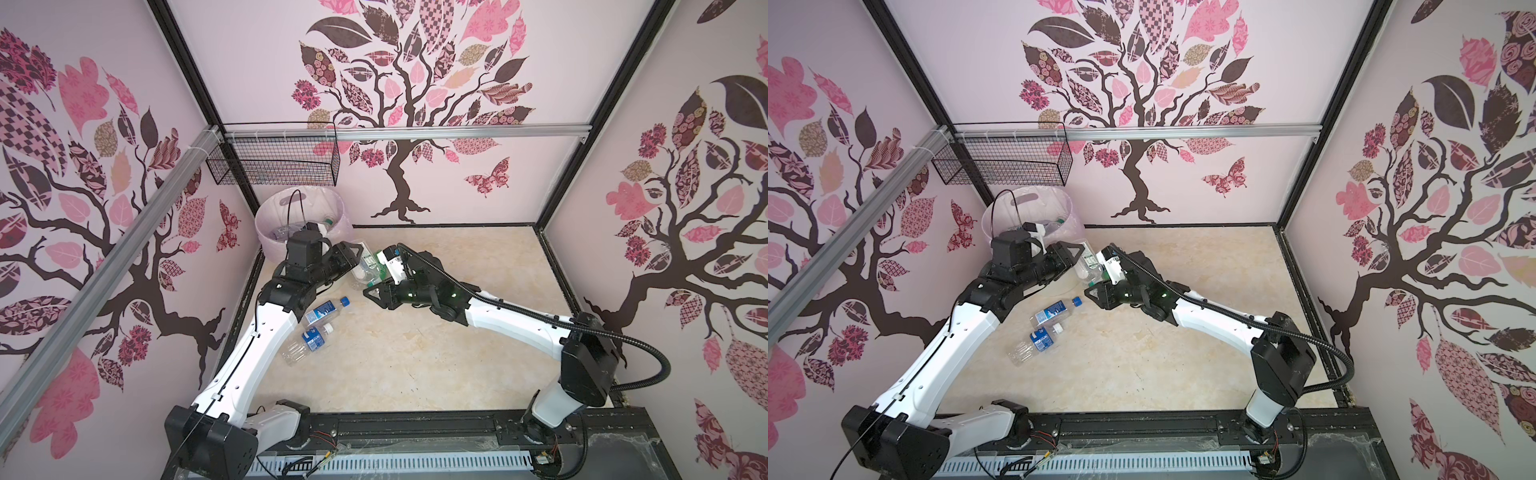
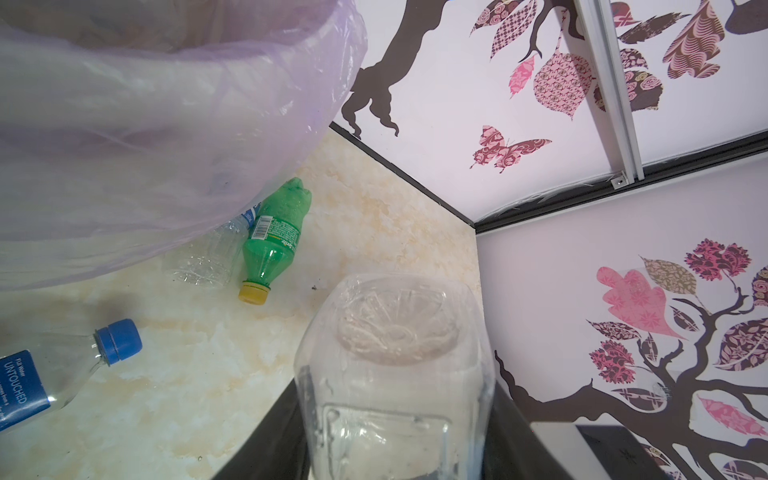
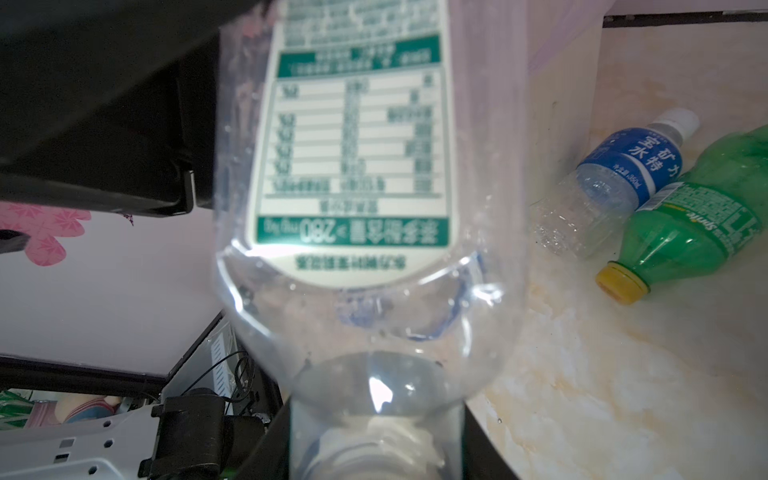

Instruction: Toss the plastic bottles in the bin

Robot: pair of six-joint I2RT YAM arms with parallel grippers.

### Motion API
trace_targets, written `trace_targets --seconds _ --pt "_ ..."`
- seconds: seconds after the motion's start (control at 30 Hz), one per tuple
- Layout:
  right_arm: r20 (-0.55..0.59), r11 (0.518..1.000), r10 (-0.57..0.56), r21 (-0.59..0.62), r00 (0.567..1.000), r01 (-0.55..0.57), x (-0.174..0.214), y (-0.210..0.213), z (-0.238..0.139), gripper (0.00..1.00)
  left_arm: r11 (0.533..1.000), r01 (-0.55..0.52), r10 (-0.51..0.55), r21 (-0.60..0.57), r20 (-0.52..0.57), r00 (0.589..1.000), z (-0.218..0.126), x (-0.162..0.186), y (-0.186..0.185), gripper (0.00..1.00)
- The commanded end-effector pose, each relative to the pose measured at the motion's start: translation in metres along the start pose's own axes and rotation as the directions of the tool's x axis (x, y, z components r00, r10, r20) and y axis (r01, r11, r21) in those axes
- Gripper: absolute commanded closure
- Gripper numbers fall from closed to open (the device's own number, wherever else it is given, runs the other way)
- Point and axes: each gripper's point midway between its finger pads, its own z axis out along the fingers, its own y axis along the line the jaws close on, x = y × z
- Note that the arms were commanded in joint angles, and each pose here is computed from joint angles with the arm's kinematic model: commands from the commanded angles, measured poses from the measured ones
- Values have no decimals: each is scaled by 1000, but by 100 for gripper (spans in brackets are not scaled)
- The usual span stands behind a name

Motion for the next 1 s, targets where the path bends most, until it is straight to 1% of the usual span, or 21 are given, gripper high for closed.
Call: trace_targets --seconds 0.0,0.1,0.13,0.4,0.47,0.53,0.6,0.67,0.8,0.87,0.97 --pt "32 999 -30 -41 999 31 -19 14 2 64 1000 -4 4 10 -1 1000 -2 4 0 39" --pt "28 998 -26 -49 999 27 -19 15 3 65 1000 -7 7 8 6 1000 -2 2 0 31" --pt "28 998 -26 -51 999 28 -19 15 3 65 1000 -7 7 7 7 1000 -2 2 0 30" --pt "28 997 -24 -73 999 26 -19 20 1 65 1000 0 0 -1 0 1000 1 4 4 26" --pt "26 996 -25 -83 999 27 -19 22 1 65 1000 2 -2 -2 -1 1000 1 4 4 27" --pt "24 996 -27 -83 999 29 -19 22 1 65 1000 1 -1 2 2 1000 1 4 3 33" --pt "22 996 -27 -86 999 29 -18 22 1 65 1000 -1 1 7 7 1000 0 3 2 44" --pt "18 995 -27 -97 999 29 -17 24 1 64 1000 -1 1 7 9 1000 1 3 3 52" --pt "16 996 -28 -88 999 30 -16 22 0 57 1000 -1 1 6 10 1000 1 3 3 64" --pt "22 997 -31 -74 999 33 -17 21 -3 53 1000 -4 4 2 17 1000 -1 1 3 66" --pt "38 998 -41 -51 998 43 -21 20 -9 40 999 -27 28 -26 45 999 -6 -6 3 65"
